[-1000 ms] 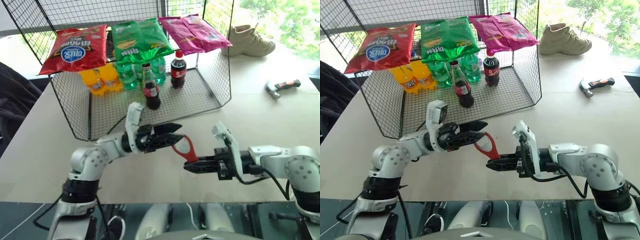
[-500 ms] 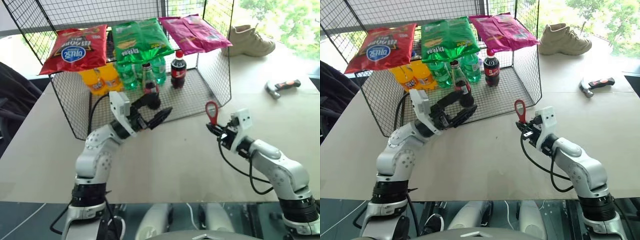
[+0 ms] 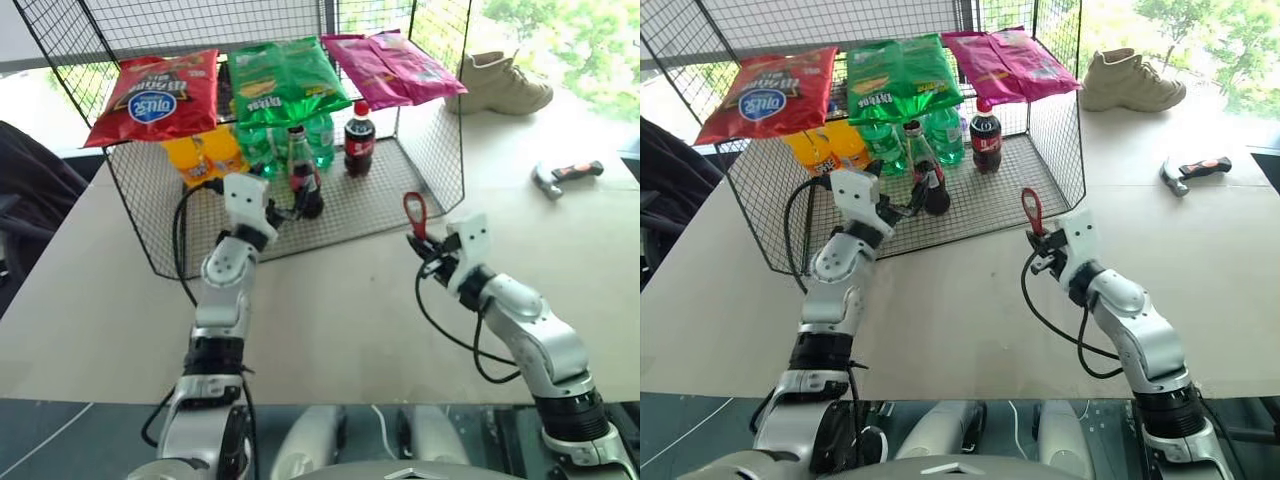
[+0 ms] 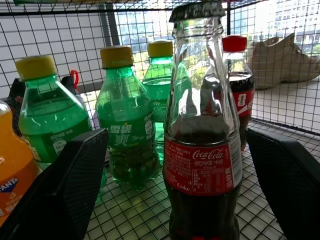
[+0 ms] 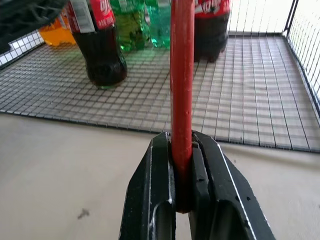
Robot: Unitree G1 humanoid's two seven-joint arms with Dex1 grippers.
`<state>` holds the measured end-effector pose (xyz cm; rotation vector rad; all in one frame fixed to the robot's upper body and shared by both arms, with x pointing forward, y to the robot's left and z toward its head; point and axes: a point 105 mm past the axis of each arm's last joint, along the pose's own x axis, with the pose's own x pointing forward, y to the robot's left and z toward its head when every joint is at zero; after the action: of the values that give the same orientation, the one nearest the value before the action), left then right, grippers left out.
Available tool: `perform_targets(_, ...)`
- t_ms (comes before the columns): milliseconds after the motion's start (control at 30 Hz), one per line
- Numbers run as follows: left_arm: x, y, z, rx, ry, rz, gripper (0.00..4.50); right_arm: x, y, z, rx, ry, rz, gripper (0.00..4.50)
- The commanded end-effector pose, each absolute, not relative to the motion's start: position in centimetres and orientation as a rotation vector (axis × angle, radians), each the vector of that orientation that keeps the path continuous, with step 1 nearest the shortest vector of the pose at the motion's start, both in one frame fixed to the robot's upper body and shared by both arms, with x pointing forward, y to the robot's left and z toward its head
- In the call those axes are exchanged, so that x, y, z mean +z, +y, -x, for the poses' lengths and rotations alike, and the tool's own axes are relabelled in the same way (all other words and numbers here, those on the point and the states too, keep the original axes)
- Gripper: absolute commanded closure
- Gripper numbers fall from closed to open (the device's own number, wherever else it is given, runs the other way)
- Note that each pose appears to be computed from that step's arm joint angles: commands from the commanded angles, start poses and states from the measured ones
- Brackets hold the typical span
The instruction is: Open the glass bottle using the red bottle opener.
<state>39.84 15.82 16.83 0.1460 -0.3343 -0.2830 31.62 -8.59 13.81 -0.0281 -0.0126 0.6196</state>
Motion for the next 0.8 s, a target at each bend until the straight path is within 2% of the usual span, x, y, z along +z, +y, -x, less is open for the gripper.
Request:
perform_targets(33,17.6,15.7,-40.8,-0.289,-0.37,-0.135,0.02,17.4,-8.1,-31.4,0.582,-0.198,0.081,4.5)
perform_targets(233,17.1,15.4,-42.5,-0.319,-0.342,-0.116,0.02,19.3,-9.3,-32.3,0.437,-0.359,0.232,4.5)
perform_targets(567,17.1,14.3,-43.4,-0.402,-0.338,-0.095,0.02,18.1,-8.9,-31.9,0.455,-0.362,0.283,4.5)
perform_targets(667,17.0,14.2,-43.2,-0.439,-0.338,-0.072,0.81,18.0,-8.6,-31.8,0.463,-0.366,0.283,4.5)
perform_targets(733,16.9,14.4,-43.1,-0.453,-0.335,-0.063,1.59,18.0,-8.5,-31.8,0.463,-0.367,0.282,4.5)
perform_targets(800,16.8,14.4,-43.0,-0.462,-0.336,-0.07,1.74,17.9,-8.6,-31.8,0.465,-0.365,0.282,4.5)
